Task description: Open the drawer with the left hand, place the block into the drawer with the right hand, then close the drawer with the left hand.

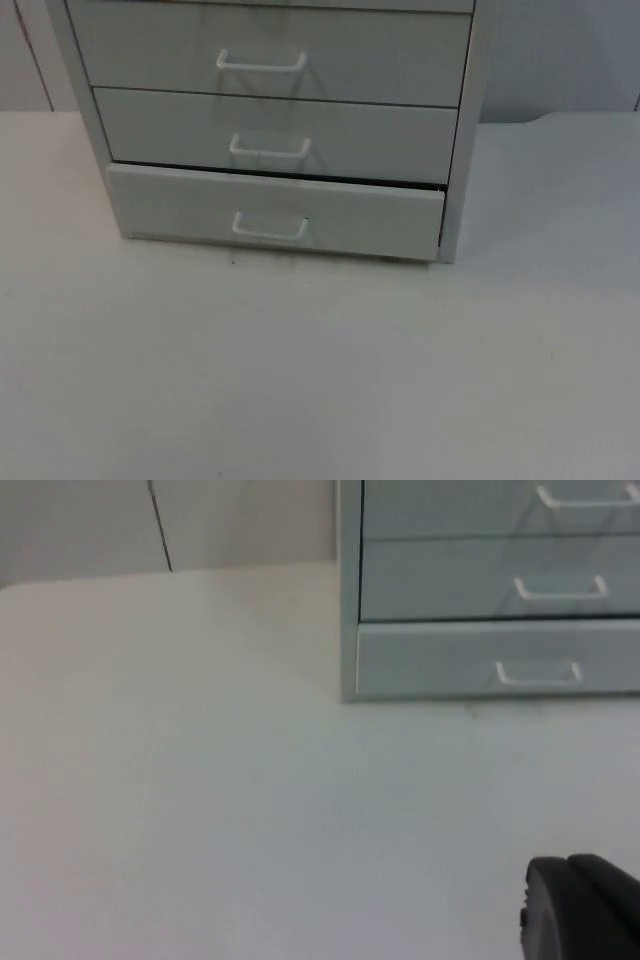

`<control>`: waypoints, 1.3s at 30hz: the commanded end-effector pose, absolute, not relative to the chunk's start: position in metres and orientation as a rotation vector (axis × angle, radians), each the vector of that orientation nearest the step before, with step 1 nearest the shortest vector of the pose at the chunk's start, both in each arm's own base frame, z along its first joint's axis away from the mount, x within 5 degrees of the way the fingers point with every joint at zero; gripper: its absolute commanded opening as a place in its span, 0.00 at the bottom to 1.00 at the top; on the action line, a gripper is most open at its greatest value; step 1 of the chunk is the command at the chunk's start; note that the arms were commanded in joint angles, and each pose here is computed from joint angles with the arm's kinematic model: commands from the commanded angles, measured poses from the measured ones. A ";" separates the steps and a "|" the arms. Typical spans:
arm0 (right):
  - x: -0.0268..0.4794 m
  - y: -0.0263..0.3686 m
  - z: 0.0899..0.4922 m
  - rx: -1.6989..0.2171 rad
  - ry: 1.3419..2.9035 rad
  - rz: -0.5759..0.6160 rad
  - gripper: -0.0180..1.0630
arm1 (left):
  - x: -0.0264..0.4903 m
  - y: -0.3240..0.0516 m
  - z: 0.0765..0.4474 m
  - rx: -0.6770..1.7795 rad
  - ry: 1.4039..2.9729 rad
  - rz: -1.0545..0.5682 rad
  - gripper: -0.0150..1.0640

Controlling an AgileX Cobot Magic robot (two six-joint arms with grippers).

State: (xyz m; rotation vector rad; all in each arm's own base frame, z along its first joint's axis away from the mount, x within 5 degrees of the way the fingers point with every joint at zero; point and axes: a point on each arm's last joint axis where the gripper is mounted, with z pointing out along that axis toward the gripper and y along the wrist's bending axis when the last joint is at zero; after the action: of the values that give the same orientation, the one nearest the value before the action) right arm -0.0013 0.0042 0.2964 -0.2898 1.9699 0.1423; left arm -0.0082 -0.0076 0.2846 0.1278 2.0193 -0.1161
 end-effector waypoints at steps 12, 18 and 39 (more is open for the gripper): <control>-0.009 0.003 0.285 -0.299 2.000 0.141 0.60 | -0.006 -0.006 0.276 0.065 2.064 -0.104 0.01; -0.008 0.003 0.280 -0.280 2.031 0.154 0.60 | -0.005 -0.007 0.275 0.060 2.061 -0.115 0.01; -0.007 -0.002 0.280 -0.204 2.040 0.133 0.60 | -0.005 -0.007 0.275 0.060 2.061 -0.115 0.01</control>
State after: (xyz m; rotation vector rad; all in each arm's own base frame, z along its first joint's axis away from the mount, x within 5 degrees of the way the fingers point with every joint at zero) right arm -0.0076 -0.0009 0.2819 -0.2090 2.0371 0.1366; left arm -0.0055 -0.0064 0.2748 0.0703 2.0733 -0.1034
